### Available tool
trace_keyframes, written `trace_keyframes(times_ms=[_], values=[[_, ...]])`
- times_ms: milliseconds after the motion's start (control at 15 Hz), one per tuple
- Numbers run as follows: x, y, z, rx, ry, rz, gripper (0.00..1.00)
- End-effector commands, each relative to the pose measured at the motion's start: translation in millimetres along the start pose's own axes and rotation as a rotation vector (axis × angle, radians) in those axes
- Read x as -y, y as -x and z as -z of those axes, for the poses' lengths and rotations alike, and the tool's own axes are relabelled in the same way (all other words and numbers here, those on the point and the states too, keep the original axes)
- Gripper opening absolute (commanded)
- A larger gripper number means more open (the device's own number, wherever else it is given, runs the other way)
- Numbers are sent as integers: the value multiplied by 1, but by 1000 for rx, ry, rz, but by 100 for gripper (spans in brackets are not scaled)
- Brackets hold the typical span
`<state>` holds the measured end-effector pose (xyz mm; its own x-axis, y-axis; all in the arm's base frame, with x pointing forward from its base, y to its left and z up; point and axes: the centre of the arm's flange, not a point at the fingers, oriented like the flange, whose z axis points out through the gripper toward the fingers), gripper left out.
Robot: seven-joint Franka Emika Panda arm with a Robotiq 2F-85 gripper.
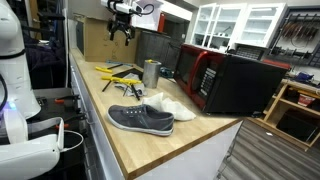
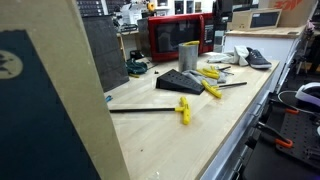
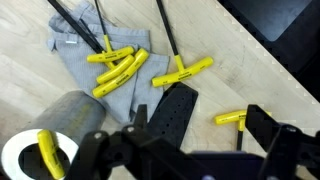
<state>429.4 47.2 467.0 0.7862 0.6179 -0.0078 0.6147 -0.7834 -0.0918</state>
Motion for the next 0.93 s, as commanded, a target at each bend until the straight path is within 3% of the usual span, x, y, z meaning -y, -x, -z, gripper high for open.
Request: trace_keyframes(times_ms=[0, 400, 867], values=[[-15, -3, 9, -13, -20, -3, 100], [-53, -6, 24, -31, -11, -17, 100], [-95, -37, 31, -11, 5, 50, 100]])
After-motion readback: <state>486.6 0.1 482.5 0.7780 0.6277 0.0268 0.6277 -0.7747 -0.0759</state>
